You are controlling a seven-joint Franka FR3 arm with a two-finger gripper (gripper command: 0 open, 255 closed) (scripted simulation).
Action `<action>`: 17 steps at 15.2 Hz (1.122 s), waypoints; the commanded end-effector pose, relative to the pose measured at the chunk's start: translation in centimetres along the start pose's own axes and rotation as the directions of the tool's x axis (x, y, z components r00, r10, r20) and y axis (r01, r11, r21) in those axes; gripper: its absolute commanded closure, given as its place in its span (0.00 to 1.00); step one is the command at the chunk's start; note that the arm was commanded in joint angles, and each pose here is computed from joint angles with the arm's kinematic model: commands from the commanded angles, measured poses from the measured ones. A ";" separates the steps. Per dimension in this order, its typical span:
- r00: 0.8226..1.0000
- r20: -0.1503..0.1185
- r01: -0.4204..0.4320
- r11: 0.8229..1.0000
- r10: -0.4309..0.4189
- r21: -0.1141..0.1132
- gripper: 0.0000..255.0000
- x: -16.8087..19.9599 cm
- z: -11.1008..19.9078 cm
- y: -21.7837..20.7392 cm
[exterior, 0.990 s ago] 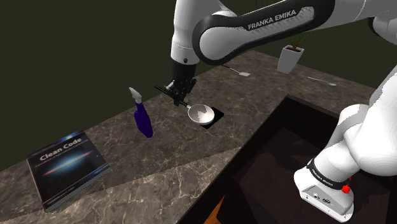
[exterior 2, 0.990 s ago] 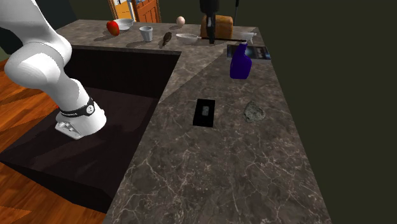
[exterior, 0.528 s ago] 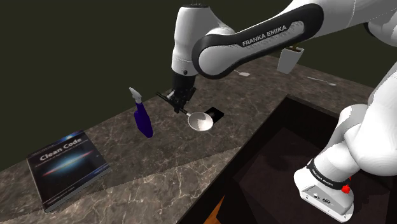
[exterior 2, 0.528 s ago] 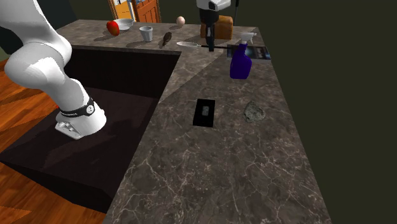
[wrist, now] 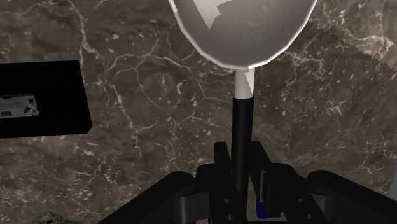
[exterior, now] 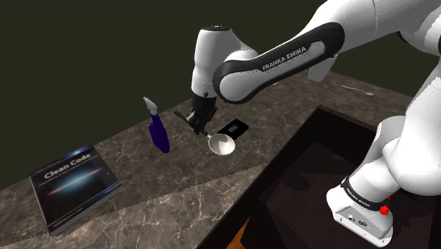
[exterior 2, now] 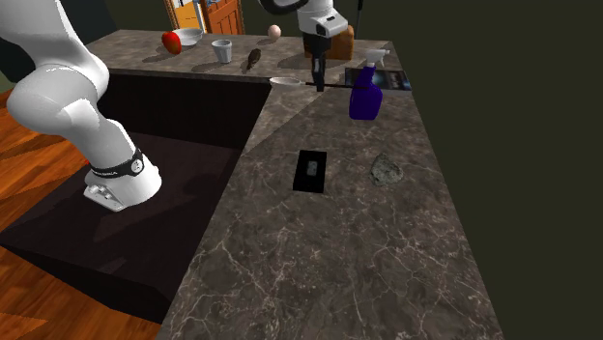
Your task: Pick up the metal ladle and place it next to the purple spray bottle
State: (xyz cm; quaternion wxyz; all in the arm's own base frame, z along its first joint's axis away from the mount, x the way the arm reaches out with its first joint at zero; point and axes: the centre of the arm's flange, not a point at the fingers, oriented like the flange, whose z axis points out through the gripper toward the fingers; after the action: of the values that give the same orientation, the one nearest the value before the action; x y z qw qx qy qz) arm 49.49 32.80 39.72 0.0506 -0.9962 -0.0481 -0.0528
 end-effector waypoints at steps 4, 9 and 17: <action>1.000 0.000 0.000 1.000 0.000 0.000 1.00 -0.3 2.7 0.3; 1.000 0.000 0.000 1.000 0.000 0.000 1.00 -0.6 5.3 0.6; 1.000 0.000 0.000 1.000 0.000 0.000 1.00 -1.1 9.4 1.0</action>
State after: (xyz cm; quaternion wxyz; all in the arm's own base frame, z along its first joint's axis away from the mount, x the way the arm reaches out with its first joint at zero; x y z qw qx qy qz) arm 49.44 32.72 30.67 0.0507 -0.9962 -0.0481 -0.0528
